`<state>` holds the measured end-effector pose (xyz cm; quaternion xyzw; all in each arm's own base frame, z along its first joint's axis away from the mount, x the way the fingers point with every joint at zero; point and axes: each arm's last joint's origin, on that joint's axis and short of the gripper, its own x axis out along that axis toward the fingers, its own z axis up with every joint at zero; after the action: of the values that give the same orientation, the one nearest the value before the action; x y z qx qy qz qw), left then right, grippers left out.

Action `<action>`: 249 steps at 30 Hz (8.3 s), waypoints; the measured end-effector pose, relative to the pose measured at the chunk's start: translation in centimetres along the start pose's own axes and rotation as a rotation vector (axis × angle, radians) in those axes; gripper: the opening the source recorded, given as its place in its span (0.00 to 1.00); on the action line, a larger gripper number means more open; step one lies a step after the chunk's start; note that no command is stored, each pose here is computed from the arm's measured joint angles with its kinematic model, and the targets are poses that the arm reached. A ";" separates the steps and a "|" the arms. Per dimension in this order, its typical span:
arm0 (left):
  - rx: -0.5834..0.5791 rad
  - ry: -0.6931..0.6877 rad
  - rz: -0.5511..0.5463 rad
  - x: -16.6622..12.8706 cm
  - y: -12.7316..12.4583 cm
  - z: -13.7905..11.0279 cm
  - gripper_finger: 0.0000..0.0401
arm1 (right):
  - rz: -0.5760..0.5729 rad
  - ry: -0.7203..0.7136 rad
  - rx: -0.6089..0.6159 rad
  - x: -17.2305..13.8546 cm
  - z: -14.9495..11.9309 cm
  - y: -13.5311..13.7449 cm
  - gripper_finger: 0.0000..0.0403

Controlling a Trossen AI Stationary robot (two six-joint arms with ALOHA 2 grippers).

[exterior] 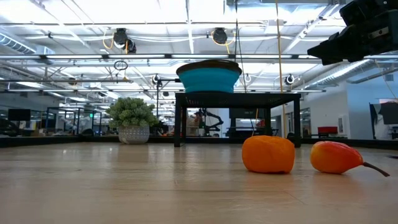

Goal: Pick & Place Fruit
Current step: Put the peach into the blue strainer on the shelf, then put the pomegranate into the blue strainer on the shelf

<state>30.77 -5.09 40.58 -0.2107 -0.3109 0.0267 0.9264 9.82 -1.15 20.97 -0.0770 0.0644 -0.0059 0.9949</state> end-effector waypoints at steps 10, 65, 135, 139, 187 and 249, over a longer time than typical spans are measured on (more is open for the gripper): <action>-0.205 -0.093 0.235 -0.1 0.7 0.2 0.20 | 0.000 0.000 0.000 0.0 0.0 0.0 0.00; 0.683 1.019 0.488 8.1 18.9 -0.4 0.20 | -0.109 0.018 0.037 0.0 -0.1 -0.3 0.00; 0.820 1.387 0.512 7.3 17.5 2.2 0.47 | -0.106 0.006 0.070 0.0 0.0 -0.3 0.00; 0.737 1.280 0.525 8.3 15.0 3.1 0.45 | -0.105 0.002 0.163 0.0 0.0 -0.3 0.00; 0.193 1.185 0.271 3.4 5.0 -12.8 0.01 | 0.447 0.045 0.510 0.0 0.4 2.0 0.00; 0.277 0.798 0.239 -21.4 8.5 -1.1 0.02 | 0.653 1.090 0.325 8.7 12.0 15.0 0.00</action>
<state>14.89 -1.64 24.27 -0.1126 0.1046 0.0918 0.9838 20.00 15.34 29.33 0.1118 0.5776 0.2487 0.7695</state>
